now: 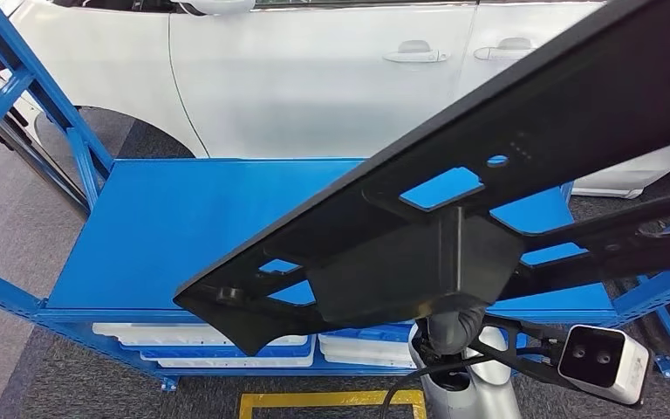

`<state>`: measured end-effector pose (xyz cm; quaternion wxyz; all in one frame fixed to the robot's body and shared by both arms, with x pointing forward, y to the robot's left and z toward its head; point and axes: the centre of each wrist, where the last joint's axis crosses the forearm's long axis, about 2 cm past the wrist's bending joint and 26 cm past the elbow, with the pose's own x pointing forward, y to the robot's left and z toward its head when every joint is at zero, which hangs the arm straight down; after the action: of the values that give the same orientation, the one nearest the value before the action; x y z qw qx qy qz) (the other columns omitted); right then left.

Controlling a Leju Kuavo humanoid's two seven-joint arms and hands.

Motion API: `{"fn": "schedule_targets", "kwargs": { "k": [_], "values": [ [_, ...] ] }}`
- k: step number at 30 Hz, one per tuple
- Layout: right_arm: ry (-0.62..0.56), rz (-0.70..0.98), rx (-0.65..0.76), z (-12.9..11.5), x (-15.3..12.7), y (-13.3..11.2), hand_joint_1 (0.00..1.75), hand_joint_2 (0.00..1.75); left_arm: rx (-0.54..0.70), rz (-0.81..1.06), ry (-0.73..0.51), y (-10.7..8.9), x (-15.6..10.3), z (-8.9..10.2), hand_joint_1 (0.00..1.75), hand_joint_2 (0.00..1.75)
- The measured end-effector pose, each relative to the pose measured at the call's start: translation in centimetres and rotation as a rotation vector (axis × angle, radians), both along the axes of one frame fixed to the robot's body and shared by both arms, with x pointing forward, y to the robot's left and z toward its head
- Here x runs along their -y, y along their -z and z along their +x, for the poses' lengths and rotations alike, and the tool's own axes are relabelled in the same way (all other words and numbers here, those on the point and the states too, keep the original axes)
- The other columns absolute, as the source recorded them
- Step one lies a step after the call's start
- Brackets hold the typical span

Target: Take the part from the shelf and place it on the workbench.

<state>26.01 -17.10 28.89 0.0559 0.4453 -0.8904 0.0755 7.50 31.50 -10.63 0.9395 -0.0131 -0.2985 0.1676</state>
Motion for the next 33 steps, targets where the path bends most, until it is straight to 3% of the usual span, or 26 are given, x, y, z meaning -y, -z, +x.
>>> {"fn": "schedule_targets", "kwargs": {
  "k": [19, 33],
  "values": [
    [0.087, -0.016, -0.068, -0.6, 1.4, 1.8, 1.75, 1.75, -0.032, 0.013, 0.042, 0.1, -1.0, -0.8, 0.00, 0.00],
    [0.056, -0.021, -0.112, 0.4, 1.4, 2.7, 1.75, 1.75, -0.039, 0.000, 0.010, 0.1, -0.7, -0.9, 0.00, 0.00]
  ]
}}
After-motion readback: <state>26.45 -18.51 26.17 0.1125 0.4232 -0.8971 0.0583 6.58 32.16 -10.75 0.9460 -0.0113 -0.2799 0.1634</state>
